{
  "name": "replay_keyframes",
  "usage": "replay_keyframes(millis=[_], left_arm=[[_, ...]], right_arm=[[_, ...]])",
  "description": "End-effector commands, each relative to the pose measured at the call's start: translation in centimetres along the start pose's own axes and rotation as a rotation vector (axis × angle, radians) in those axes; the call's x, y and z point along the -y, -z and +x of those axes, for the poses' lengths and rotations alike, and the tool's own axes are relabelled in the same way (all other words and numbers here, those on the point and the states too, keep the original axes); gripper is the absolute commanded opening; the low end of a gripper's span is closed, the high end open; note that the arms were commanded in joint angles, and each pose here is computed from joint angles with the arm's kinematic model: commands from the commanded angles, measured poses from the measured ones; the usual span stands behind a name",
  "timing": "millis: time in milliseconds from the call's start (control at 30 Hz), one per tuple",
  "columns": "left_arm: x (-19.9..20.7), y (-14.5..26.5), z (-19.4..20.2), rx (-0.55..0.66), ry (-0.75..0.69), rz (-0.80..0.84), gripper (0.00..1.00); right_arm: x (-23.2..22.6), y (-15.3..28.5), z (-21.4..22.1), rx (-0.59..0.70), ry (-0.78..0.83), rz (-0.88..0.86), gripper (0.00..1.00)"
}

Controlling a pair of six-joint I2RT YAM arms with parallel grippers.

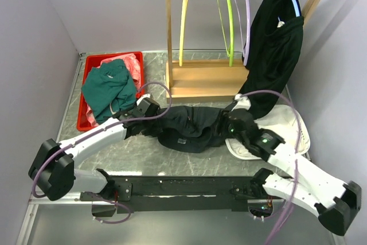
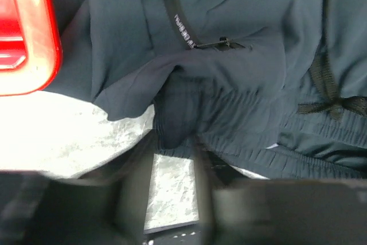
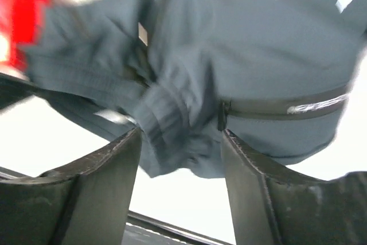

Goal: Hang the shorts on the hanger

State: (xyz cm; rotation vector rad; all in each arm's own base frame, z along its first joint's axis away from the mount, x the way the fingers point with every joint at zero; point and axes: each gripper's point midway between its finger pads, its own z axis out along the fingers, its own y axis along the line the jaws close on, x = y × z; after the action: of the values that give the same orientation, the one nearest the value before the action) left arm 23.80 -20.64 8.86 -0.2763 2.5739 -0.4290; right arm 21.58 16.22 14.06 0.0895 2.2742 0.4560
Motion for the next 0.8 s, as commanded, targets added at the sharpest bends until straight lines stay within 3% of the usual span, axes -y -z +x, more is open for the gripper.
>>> replay_keyframes(millis=[0, 200, 400, 467, 633, 767], left_arm=[[1.9, 1.5, -2.8, 0.095, 0.026, 0.06, 0.48], [2.0, 2.7, -3.4, 0.126, 0.009, 0.088, 0.75], [2.2, 3.1, -3.4, 0.139, -0.017, 0.117, 0.79], [2.6, 3.2, -3.4, 0.138, -0.018, 0.132, 0.8], [2.5, 3.2, -3.2, 0.137, -0.02, 0.123, 0.81], [1.1, 3.4, -3.9, 0.168, -0.032, 0.042, 0.79]], right_arm=[[-0.3, 5.2, -6.5, 0.187, -0.048, 0.023, 0.67], [-0.7, 12.5, -12.1, 0.373, -0.043, -0.044, 0.79], [-0.6, 16.7, -20.2, 0.58, 0.04, 0.082, 0.87], [-1.4, 16.0, -22.2, 0.576, 0.068, 0.107, 0.87], [-1.8, 18.7, -29.5, 0.707, 0.061, 0.096, 0.87], [-2.4, 17.0, -33.4, 0.706, 0.089, 0.066, 0.87]])
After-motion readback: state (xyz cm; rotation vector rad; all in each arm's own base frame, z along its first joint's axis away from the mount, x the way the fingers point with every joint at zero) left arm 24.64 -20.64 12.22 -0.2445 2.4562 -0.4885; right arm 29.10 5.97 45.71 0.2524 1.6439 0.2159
